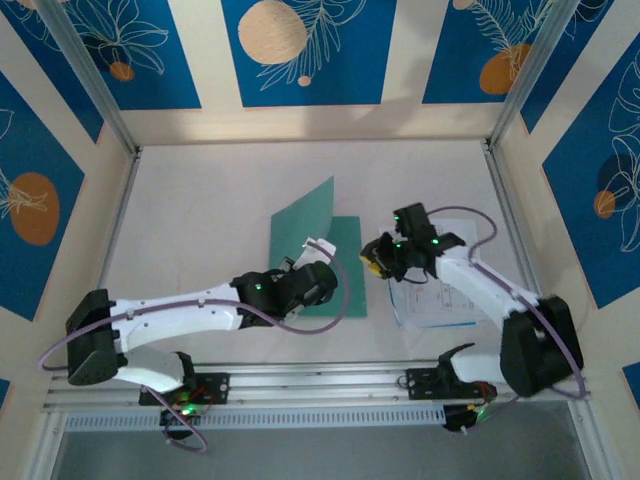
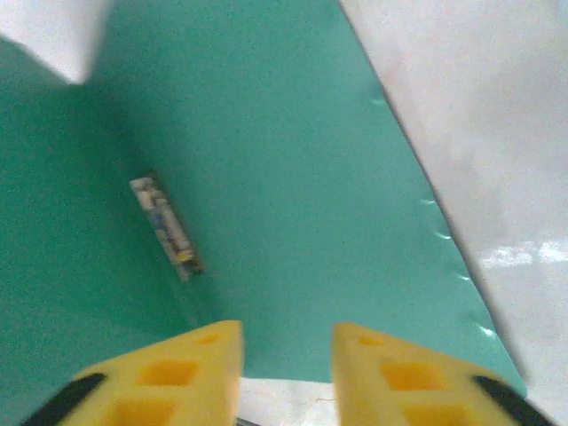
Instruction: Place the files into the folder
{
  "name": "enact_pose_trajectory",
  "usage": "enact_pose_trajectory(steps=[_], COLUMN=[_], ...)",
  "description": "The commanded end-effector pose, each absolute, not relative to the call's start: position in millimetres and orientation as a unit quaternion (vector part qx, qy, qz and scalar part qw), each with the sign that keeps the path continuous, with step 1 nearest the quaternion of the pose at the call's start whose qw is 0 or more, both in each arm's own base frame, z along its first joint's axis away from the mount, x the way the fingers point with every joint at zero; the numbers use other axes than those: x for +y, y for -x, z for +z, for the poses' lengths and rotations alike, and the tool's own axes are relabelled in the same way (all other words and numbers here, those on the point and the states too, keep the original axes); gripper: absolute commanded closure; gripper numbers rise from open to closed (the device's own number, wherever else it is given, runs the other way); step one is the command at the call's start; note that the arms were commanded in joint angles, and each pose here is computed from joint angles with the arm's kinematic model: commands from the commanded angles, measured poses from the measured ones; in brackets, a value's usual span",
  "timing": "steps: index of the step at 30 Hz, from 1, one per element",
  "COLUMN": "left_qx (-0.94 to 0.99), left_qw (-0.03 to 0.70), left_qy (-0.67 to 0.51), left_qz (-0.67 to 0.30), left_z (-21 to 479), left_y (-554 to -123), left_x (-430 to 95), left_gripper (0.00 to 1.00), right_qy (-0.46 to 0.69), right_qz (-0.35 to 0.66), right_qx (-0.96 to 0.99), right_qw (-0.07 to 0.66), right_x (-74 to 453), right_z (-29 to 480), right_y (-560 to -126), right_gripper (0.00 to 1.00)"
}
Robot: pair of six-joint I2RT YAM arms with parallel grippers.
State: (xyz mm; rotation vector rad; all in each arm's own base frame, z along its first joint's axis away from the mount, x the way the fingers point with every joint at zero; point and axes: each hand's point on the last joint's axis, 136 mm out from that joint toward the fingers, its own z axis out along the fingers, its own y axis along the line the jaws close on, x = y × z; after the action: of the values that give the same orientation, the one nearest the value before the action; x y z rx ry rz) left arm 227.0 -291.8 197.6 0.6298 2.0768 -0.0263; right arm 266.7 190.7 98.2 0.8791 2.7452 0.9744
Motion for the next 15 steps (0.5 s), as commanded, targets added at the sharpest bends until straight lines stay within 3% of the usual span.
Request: enact_pose_trajectory(steps=[1,7,15], left_qx=[0.851,0.856,0.862], left_qw=[0.473,0.478,0.485], left_qy=[-0.221,-0.177,-0.104], left_qz=[-0.06,-0.089,-0.101], left_z=[203.6,207.6,215.0], left_y=[-227.2,-226.3,-221.3], left_x=[-289.1,-268.2,-227.8], left_gripper=[1.0,1.0,1.0], right_qy=[-0.265,-0.225,-0.257], right_qz=[0.326,0.263,0.165], right_qx=[0.906,0.938,0.95], right_qw=[0.043,-0.012,-0.068], right_x=[226.4,272.1,252.5], right_z=[90.8,50.8,8.0], right_y=[-280.5,-287.3,-281.5], right_gripper=[0.75,0.84,0.9])
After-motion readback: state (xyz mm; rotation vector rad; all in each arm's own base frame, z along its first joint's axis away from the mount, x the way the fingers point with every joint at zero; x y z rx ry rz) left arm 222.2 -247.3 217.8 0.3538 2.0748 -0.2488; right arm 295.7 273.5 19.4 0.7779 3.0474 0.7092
